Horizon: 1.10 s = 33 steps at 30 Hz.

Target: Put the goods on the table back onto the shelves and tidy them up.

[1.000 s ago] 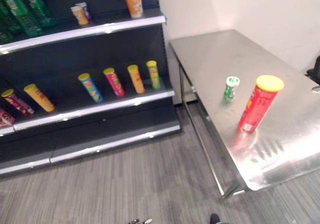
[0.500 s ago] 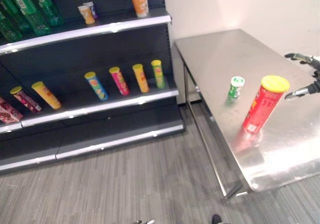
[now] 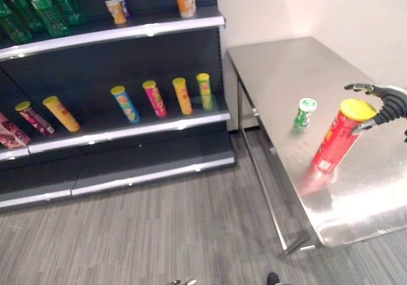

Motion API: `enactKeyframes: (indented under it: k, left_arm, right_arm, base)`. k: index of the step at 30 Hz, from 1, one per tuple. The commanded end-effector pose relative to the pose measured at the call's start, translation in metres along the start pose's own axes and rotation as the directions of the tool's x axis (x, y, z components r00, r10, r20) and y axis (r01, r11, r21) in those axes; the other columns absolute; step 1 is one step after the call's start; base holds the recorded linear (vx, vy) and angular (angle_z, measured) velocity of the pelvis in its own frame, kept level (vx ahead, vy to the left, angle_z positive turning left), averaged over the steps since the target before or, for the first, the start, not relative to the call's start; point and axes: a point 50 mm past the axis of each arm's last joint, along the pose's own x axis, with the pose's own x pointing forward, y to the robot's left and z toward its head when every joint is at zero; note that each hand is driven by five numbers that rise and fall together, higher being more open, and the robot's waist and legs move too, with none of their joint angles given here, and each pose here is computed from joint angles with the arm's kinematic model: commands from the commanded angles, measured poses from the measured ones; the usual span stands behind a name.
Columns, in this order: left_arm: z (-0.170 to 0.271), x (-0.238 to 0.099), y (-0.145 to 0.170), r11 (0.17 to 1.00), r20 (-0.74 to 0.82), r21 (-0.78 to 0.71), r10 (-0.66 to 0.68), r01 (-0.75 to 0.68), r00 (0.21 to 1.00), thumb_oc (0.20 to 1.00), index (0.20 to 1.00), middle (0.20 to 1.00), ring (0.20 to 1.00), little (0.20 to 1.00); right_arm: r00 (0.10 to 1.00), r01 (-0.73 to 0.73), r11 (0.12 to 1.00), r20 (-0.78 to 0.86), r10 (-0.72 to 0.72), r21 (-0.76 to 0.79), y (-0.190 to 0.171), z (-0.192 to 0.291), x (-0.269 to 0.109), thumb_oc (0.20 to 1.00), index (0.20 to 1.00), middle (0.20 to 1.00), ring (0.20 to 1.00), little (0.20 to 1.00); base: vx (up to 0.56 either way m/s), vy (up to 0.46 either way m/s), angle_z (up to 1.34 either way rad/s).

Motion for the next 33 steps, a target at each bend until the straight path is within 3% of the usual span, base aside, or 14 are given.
enactKeyframes:
  k: [1, 16, 24, 26, 27, 33]
  left_arm:
    - [0.012, -0.001, 0.022, 0.995, 0.026, 0.092, 0.046, -0.048, 0.999, 1.0, 1.0, 1.0, 1.0, 1.0]
    - [0.011, -0.001, 0.024, 0.994, 0.022, 0.098, 0.045, -0.047, 0.999, 1.0, 1.0, 1.0, 1.0, 1.0]
    - [0.014, -0.001, 0.022, 0.993, 0.031, 0.114, 0.029, -0.032, 0.999, 1.0, 1.0, 1.0, 1.0, 1.0]
    - [0.014, -0.001, 0.021, 0.992, 0.033, 0.12, 0.023, -0.027, 0.999, 1.0, 1.0, 1.0, 1.0, 1.0]
    - [0.015, 0.0, 0.021, 0.993, 0.035, 0.118, 0.023, -0.027, 0.999, 1.0, 1.0, 1.0, 1.0, 1.0]
    - [0.017, 0.0, 0.02, 0.994, 0.039, 0.109, 0.024, -0.028, 0.999, 1.0, 1.0, 1.0, 1.0, 1.0]
  right_arm:
    - [1.0, 0.029, 1.0, 0.005, -0.029, -0.003, -0.002, 0.003, 0.009, 1.0, 1.0, 1.0, 1.0, 1.0]
    - [0.999, -0.043, 0.998, -0.003, 0.043, 0.038, 0.014, 0.001, 0.018, 1.0, 1.0, 1.0, 1.0, 1.0]
    - [0.983, -0.181, 0.983, 0.015, 0.181, 0.03, 0.03, 0.007, 0.021, 1.0, 1.0, 1.0, 1.0, 1.0]
    - [0.978, -0.206, 0.978, 0.011, 0.206, 0.009, 0.032, 0.007, 0.021, 0.385, 0.385, 0.385, 0.385, 0.385]
    - [0.978, -0.207, 0.978, 0.013, 0.207, -0.002, 0.032, 0.008, 0.021, 0.2, 0.2, 0.2, 0.2, 0.2]
    - [0.982, -0.188, 0.981, 0.016, 0.189, -0.038, 0.03, 0.009, 0.018, 0.2, 0.2, 0.2, 0.2, 0.2]
  base:
    - [0.0, 0.0, 0.0]
    - [0.0, -0.006, 0.03]
    - [0.0, 0.0, 0.0]
    - [0.0, 0.0, 0.0]
    - [0.0, 0.0, 0.0]
    - [0.0, 0.0, 0.0]
